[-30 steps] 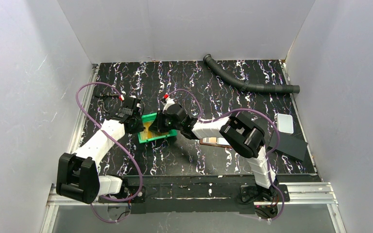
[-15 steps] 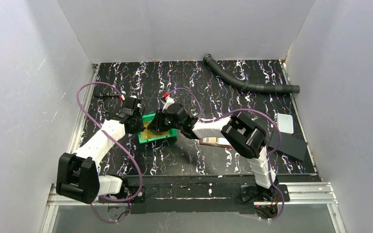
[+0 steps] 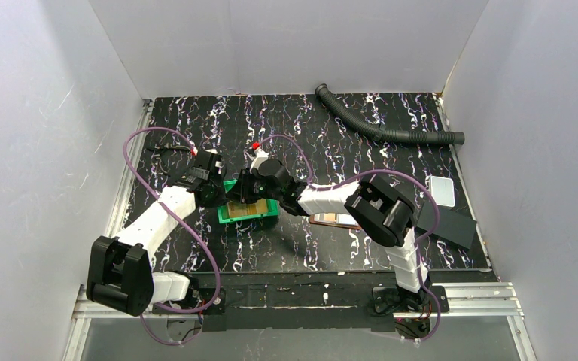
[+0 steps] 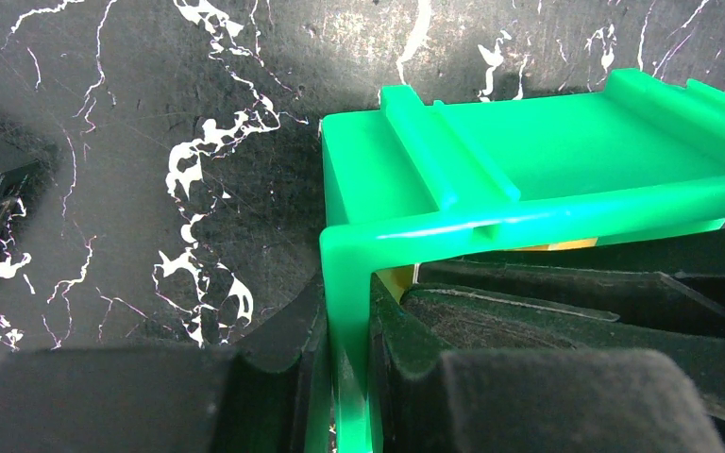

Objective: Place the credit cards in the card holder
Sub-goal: Pick up the credit card from the storage box.

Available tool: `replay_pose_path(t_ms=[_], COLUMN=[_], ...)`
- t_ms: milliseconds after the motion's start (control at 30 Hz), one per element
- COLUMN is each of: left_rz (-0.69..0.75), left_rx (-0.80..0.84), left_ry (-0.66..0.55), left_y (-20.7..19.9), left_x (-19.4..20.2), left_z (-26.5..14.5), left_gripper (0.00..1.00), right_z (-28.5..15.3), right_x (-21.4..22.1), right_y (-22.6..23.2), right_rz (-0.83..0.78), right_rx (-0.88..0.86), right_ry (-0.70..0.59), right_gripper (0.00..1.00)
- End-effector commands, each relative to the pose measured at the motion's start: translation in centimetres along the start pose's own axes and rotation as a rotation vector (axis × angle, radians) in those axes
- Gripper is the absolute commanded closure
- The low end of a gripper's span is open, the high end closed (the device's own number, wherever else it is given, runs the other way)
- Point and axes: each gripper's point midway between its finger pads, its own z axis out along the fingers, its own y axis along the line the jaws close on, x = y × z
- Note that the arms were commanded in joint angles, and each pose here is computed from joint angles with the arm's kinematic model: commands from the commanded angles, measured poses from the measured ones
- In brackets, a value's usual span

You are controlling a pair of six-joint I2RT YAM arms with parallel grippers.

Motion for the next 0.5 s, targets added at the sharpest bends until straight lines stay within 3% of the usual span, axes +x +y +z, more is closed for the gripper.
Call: replay_pose_path(t_ms=[0,300,467], left_rz=[0.013,0.01,0.018], left_rx=[0.008,0.013,-0.005], left_ry=[-0.02,-0.013,0.039], left_y=[-0.1,-0.2,0.0], left_x=[-0.3,-0.2,0.4], left_z=[-0.5,-0.5,-0.6], left_gripper=[1.0,1.0,1.0], right_z=[0.5,1.3,1.0], right_x=[-0.7,0.2,-0.4], right_y=[0.6,-0.3,-1.2], right_rz=[-0.007,-0.008,-0.054], right_rx=[-0.013,0.01,0.064], right_ry=[-0.024,0.01,-0.006], right_gripper=[0.75,0.71,0.85])
